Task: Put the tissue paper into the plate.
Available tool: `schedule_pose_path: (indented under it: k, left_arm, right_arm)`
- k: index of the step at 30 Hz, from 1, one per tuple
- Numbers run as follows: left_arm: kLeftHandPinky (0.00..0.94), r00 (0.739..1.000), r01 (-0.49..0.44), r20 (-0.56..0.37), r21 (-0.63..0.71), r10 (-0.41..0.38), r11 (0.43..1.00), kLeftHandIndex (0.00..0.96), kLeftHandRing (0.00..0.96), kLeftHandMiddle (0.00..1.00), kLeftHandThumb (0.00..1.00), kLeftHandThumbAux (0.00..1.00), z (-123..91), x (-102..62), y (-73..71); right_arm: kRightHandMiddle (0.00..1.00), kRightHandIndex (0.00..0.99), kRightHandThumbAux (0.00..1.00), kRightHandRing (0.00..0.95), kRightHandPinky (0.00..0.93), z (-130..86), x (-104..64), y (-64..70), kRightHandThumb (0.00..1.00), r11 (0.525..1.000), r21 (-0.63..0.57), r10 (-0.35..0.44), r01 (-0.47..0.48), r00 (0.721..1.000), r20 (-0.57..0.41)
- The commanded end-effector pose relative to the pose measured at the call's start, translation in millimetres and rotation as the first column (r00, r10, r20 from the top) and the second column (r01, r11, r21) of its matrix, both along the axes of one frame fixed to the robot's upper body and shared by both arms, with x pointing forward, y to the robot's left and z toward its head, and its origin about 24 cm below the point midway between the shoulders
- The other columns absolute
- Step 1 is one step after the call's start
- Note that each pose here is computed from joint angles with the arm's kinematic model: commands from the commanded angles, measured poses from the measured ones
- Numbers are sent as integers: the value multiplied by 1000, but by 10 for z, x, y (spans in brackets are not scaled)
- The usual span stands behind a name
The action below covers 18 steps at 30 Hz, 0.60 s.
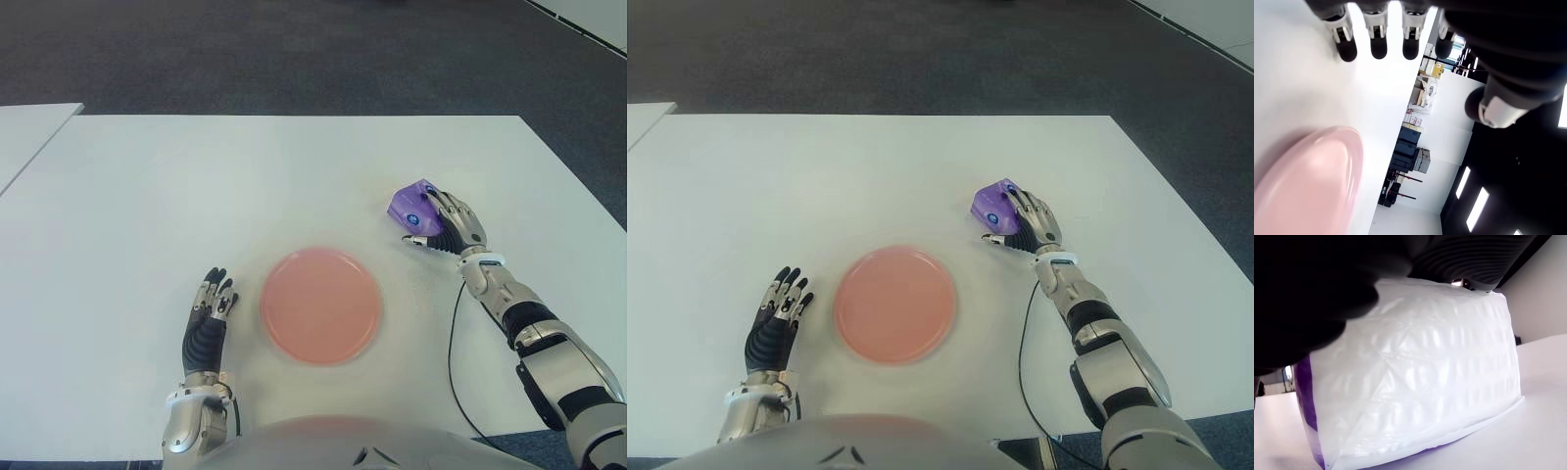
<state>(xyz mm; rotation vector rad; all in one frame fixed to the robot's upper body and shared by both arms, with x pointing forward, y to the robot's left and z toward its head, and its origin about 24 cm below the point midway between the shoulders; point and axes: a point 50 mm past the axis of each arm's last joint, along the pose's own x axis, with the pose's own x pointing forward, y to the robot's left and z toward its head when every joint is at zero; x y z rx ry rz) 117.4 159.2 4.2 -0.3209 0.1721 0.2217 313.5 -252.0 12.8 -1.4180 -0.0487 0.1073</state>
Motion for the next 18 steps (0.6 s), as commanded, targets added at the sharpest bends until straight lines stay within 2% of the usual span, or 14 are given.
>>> schedule_pose_path:
  k: [1,18]
  left_arm:
    - [7,1000,-5,1,-23,5,1000,0,0,0,67,503,23,32,-13]
    - [21,1000,-26,-1,-55,26,998,0,1,0,94,512,65,75,-17]
  right_arm:
    - [0,0,366,0,0,-345,-197,-5,218,999,-54,-19,8,979,-205]
    - [0,0,396,0,0,-317,-122,-31,225,994,-102,-53,30,971,-234]
